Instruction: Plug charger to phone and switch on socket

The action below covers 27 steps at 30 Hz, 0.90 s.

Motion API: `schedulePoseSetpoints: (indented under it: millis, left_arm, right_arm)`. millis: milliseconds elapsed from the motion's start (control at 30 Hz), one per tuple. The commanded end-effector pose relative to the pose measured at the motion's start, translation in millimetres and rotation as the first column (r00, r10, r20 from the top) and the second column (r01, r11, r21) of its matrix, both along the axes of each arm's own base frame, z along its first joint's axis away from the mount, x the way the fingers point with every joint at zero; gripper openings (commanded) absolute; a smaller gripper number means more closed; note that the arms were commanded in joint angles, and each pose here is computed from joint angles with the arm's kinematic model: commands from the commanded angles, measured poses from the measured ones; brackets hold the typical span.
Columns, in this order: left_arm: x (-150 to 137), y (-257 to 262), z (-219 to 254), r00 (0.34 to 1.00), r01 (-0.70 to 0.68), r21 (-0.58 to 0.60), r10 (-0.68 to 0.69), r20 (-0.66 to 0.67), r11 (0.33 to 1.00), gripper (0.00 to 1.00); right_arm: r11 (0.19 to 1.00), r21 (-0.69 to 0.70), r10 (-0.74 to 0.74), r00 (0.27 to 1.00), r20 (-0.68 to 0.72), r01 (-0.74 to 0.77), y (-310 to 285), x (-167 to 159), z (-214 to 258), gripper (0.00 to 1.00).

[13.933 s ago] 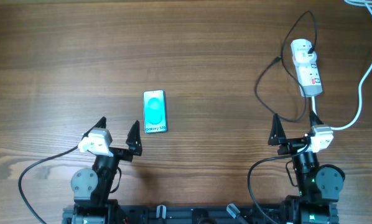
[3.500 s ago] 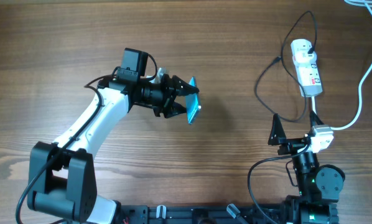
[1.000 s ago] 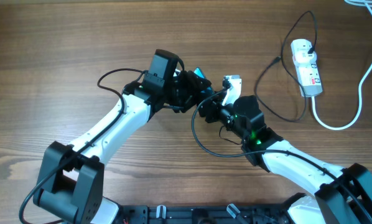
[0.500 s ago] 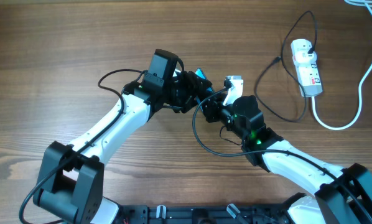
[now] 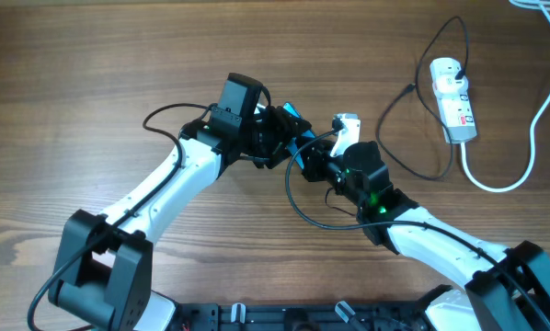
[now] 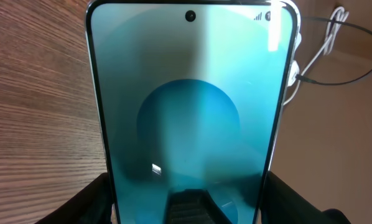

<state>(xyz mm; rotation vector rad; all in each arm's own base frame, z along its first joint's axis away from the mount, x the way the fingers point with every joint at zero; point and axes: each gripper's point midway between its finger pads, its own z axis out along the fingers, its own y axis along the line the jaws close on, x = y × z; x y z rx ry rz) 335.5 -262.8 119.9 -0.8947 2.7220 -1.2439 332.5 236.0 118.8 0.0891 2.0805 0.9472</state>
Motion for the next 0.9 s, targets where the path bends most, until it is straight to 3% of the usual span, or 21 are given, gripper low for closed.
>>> schedulePoseSetpoints:
  millis: [0, 167, 333, 467, 567, 700, 833, 867]
  left_arm:
    - [3, -1, 21, 0.997, 0.047, -0.032, -0.045, 0.067, 0.998, 0.68]
    - [26, 35, 31, 0.992, 0.011, -0.044, -0.005, 0.127, 0.999, 0.79]
    - [48, 98, 73, 0.971, -0.055, -0.138, 0.086, 0.222, 0.989, 0.81]
    - [54, 157, 108, 0.926, -0.125, -0.162, 0.173, 0.335, 0.979, 0.81]
    - [49, 198, 126, 0.890, -0.210, -0.146, 0.251, 0.381, 0.967, 0.81]
    - [29, 217, 133, 0.882, -0.240, -0.109, 0.264, 0.390, 0.965, 0.81]
    - [0, 191, 113, 0.944, -0.167, -0.076, 0.182, 0.277, 0.983, 0.84]
    - [-5, 183, 110, 0.954, -0.146, -0.077, 0.161, 0.251, 0.986, 0.84]
  right_arm:
    - [0.993, 0.118, -0.006, 0.998, -0.056, 0.012, 10, 1, 11, 0.04]
    - [0.940, 0.325, -0.008, 0.962, -0.273, 0.100, 16, -5, 10, 0.04]
    - [0.847, 0.498, 0.109, 0.856, -0.505, 0.186, 31, -24, 12, 0.05]
    - [0.718, 0.580, 0.235, 0.651, -0.722, 0.384, 42, -40, 15, 0.04]
    - [0.666, 0.576, 0.333, 0.502, -0.798, 0.474, 50, -53, 18, 0.05]
    - [0.636, 0.640, 0.366, 0.562, -0.741, 0.431, 53, -47, 37, 0.04]
    - [0.560, 0.743, 0.381, 0.683, -0.623, 0.366, 51, -32, 71, 0.05]
    - [0.558, 0.744, 0.379, 0.684, -0.623, 0.367, 51, -32, 71, 0.04]
